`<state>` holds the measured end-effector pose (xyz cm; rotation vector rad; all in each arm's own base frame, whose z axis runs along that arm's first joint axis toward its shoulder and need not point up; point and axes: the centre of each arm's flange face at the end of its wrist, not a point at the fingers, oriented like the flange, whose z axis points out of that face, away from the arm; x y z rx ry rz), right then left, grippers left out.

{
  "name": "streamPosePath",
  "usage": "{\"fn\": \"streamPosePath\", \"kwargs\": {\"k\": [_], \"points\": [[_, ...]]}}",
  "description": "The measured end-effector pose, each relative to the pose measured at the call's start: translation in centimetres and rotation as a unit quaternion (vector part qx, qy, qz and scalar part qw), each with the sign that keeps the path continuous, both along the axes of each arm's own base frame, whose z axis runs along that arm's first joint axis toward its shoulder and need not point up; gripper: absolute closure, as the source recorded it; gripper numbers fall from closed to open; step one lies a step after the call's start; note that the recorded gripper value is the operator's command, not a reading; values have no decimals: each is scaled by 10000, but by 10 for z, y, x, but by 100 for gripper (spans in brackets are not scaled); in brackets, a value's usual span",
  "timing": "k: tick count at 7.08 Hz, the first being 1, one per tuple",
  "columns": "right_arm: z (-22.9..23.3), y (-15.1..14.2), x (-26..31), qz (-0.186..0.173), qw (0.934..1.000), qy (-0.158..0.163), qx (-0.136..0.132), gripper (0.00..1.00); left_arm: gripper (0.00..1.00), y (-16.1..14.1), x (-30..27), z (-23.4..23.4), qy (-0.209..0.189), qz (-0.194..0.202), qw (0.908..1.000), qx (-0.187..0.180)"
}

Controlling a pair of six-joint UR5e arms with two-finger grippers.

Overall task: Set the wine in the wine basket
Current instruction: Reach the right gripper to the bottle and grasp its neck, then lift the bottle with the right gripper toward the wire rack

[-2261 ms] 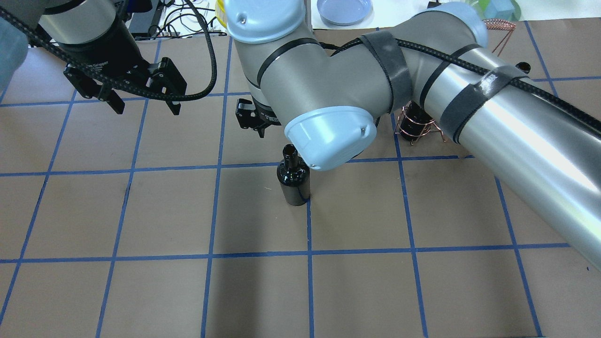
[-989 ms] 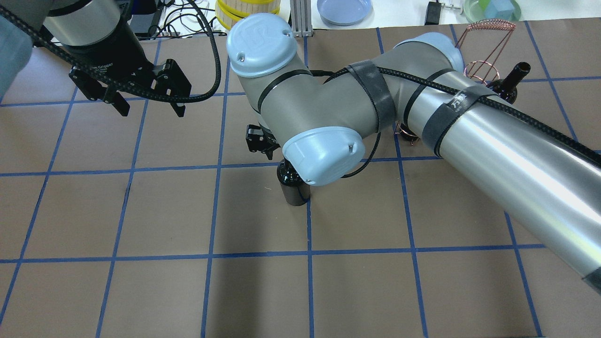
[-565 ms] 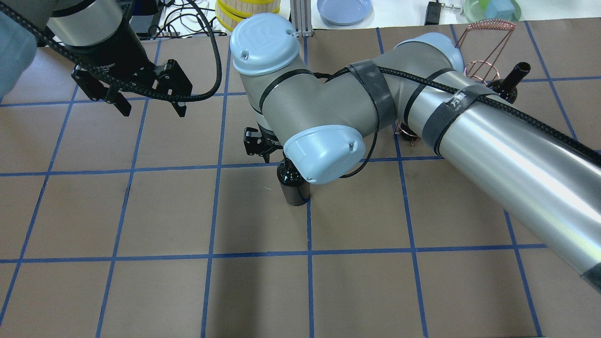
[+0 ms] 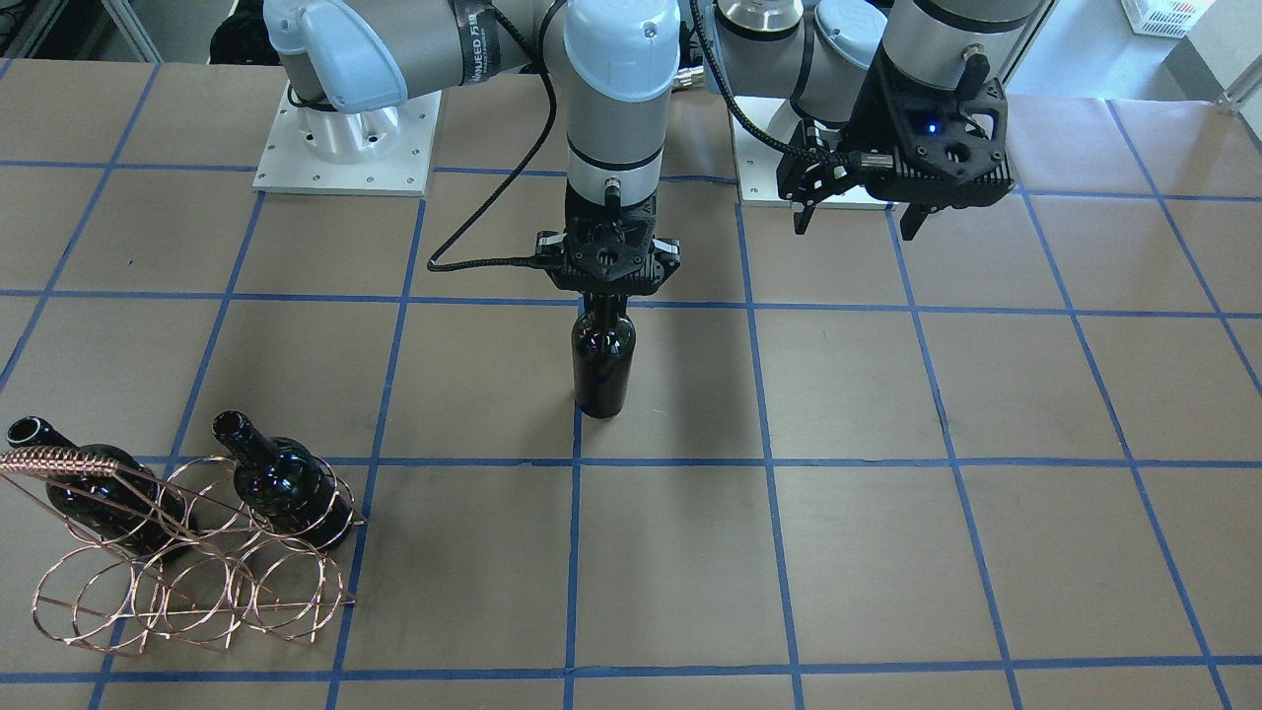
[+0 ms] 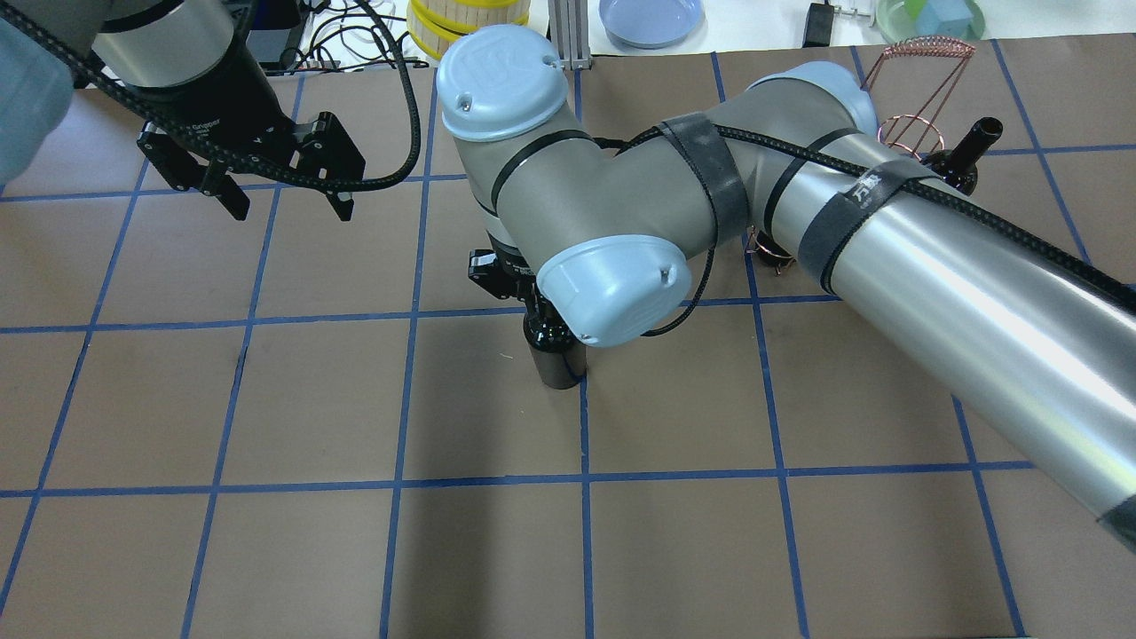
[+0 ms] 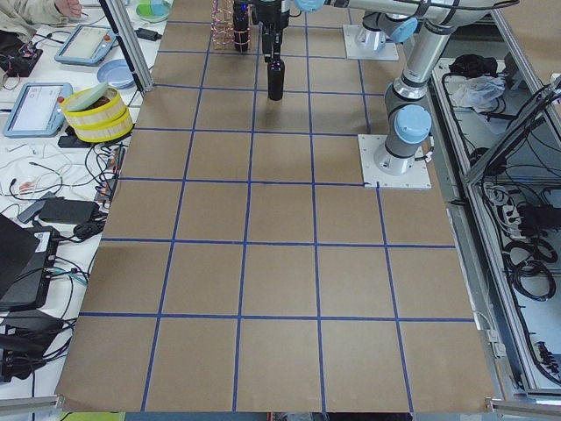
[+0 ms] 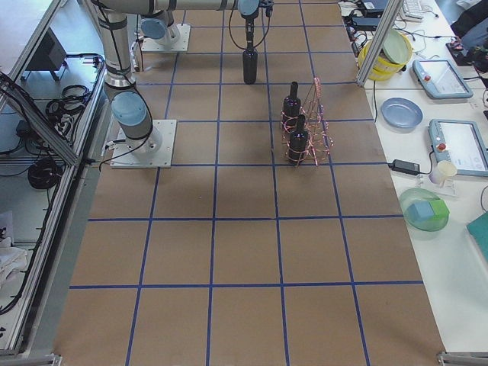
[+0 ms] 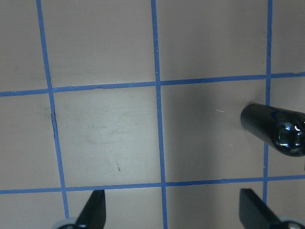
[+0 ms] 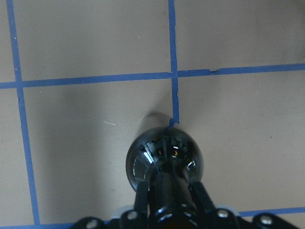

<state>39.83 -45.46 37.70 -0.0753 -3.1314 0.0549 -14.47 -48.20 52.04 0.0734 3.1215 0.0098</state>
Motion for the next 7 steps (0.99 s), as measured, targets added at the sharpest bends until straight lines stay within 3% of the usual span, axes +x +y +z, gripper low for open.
{"fn": "streamPosePath", "kwargs": {"k": [4,7], "points": [[11,-1,-3,-27,9999,-55,-111,100,0,1,0,2,2,1,10000,-19],[49,-11,-41,-266,9992,-173,-245,100,0,2,0,2,0,9,10000,-16]]}}
